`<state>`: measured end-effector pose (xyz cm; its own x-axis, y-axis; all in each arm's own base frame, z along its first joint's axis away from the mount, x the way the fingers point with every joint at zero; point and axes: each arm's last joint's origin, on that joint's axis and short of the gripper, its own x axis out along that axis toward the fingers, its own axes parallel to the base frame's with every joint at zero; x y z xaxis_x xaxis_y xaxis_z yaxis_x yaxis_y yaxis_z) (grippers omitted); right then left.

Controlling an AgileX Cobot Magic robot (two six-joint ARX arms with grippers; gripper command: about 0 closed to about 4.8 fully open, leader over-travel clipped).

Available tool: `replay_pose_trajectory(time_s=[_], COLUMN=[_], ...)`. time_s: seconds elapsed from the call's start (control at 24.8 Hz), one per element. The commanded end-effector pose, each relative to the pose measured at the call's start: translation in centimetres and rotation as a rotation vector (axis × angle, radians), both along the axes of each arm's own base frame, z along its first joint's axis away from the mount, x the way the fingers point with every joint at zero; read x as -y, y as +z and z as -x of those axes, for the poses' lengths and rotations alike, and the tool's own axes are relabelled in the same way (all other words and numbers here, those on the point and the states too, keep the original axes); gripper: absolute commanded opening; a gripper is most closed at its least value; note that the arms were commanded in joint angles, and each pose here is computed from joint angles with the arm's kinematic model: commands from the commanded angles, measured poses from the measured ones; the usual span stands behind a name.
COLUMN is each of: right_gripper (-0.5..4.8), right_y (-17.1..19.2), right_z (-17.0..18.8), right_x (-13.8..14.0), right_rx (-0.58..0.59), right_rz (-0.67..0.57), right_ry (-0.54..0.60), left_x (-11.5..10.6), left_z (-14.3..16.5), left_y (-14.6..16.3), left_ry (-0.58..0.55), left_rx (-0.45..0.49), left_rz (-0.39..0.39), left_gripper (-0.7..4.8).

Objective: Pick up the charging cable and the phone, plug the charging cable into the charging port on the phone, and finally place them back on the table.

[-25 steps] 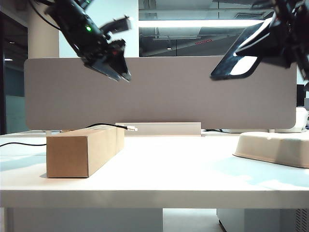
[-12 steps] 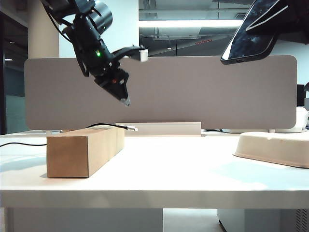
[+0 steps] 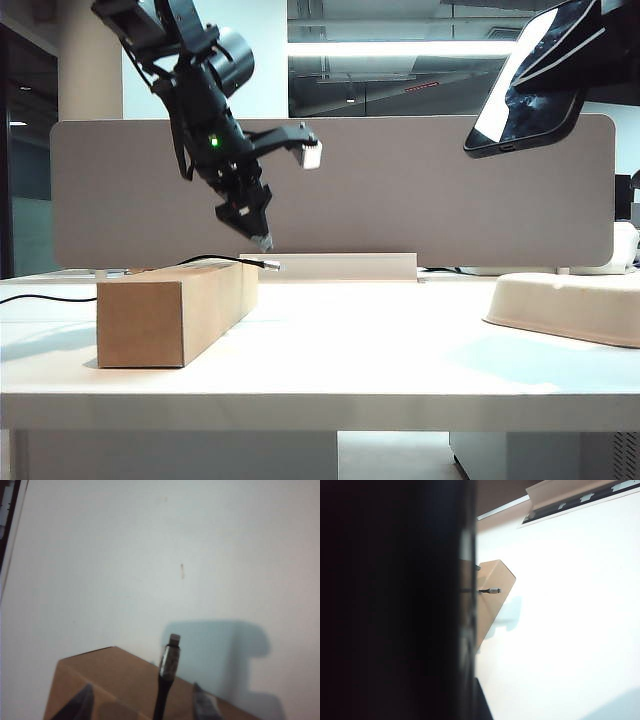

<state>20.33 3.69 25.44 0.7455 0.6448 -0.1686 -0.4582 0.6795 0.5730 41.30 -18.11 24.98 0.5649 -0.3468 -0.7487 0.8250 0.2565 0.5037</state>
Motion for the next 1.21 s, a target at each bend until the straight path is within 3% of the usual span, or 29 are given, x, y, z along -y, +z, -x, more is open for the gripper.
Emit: replay_pose_trajectory(time_s=[0.04,0.08,0.4,0.44,0.57,0.81,0.93,1.21], right_gripper=[-0.06,-0.06,-0.06,-0.06,-0.06,-0.06,-0.06,-0.06], right_y=[0.8,0.9,0.8,0.8,0.8,0.8,0.8,0.7], right_z=[0.0,0.1,0.2,0.2,0.2,0.2,0.2,0.2], right_x=[0.0,0.0,0.0,0.0,0.0,0.0,0.0,0.0], right_rx=[0.059,0.062,0.049,0.048,0.05,0.061,0.061,0.057], right_rz=[0.0,0.0,0.002,0.002,0.005,0.02,0.02,0.02], right_ry=[0.007,0.008,0.007,0.007,0.007,0.007,0.007,0.006], left_x=[0.4,0.6,1.0,1.0,1.2,1.9,2.2,2.1], left_z=[-0.3,-0.4,-1.1,-1.1,-1.3,-1.2,-1.2,-1.1], left_y=[-0.8,-1.2,-2.7,-2.7,-3.1,-3.3,-3.5,-3.8], left_ry=[-0.013,-0.001,0.005,0.005,0.005,-0.014,-0.018,-0.014], left_rx=[0.001,0.007,0.016,0.015,0.018,0.027,0.022,0.006], left_rz=[-0.031,-0.051,-0.057,-0.057,-0.053,-0.043,-0.046,-0.06], left_gripper=[2.9,3.31,3.3,3.17,2.06,2.03,1.46,1.46])
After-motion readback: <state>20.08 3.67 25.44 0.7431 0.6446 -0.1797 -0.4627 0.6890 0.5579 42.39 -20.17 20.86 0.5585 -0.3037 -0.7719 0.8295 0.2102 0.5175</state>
